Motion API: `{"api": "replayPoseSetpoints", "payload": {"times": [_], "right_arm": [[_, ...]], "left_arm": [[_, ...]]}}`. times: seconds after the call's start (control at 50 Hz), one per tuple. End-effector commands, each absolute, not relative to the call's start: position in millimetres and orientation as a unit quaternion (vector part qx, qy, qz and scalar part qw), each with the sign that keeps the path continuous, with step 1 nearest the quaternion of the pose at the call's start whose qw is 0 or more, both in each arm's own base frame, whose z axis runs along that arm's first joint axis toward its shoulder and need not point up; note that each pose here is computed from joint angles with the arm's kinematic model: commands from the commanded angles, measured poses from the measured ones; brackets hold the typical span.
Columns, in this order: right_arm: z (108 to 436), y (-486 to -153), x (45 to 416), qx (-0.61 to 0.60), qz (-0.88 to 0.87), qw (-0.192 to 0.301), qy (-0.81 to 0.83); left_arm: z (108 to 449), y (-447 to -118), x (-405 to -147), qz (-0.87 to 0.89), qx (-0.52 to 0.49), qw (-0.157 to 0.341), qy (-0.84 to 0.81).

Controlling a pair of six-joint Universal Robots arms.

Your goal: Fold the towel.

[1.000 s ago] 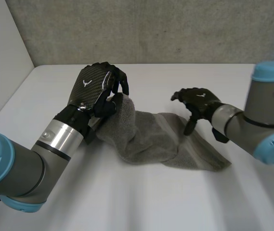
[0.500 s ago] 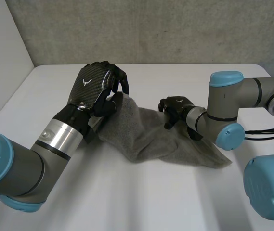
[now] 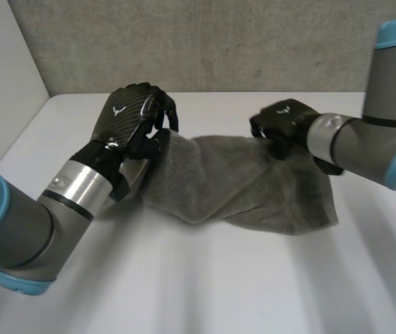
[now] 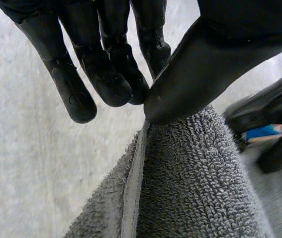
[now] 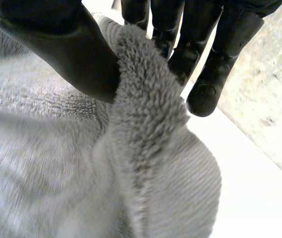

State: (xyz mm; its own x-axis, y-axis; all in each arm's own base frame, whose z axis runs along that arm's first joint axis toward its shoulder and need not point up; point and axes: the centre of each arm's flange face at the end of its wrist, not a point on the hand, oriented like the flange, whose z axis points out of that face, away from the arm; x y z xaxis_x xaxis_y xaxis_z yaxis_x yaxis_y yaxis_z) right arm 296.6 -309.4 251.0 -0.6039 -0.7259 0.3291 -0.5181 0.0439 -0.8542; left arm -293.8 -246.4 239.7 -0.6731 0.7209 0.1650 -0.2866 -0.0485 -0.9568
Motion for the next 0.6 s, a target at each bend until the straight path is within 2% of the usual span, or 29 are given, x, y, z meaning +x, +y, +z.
{"api": "replayPoseSetpoints", "payload": {"times": [0.02,0.16,0.3,0.4,0.44,0.48,0.5,0.54,0.56,0.58,0.6], "right_arm": [[246,-280,269,-0.483,-0.493,0.027,0.723],[249,-254,244,-0.498,-0.473,0.008,0.726],[245,-249,244,-0.526,-0.473,-0.007,0.707],[260,-274,256,-0.504,-0.551,-0.025,0.665],[267,-285,263,-0.489,-0.588,-0.028,0.644],[295,-303,278,-0.438,-0.681,-0.024,0.587],[295,-303,278,-0.437,-0.681,-0.024,0.587],[323,-320,284,-0.365,-0.766,-0.004,0.53],[323,-320,284,-0.365,-0.766,-0.004,0.529],[341,-324,283,-0.326,-0.804,0.01,0.498],[341,-324,283,-0.325,-0.804,0.01,0.498]], "left_arm": [[236,-261,-273,0.681,-0.201,0.285,-0.644],[224,-264,-250,0.639,-0.283,0.161,-0.697],[212,-264,-247,0.594,-0.34,0.117,-0.719],[213,-285,-258,0.6,-0.347,0.112,-0.712],[218,-294,-261,0.61,-0.346,0.11,-0.704],[241,-313,-268,0.646,-0.339,0.106,-0.676],[241,-313,-268,0.646,-0.339,0.106,-0.675],[279,-326,-277,0.694,-0.327,0.105,-0.633],[279,-326,-277,0.694,-0.327,0.105,-0.633],[301,-333,-278,0.723,-0.309,0.1,-0.61],[302,-333,-278,0.723,-0.309,0.099,-0.61]]}}
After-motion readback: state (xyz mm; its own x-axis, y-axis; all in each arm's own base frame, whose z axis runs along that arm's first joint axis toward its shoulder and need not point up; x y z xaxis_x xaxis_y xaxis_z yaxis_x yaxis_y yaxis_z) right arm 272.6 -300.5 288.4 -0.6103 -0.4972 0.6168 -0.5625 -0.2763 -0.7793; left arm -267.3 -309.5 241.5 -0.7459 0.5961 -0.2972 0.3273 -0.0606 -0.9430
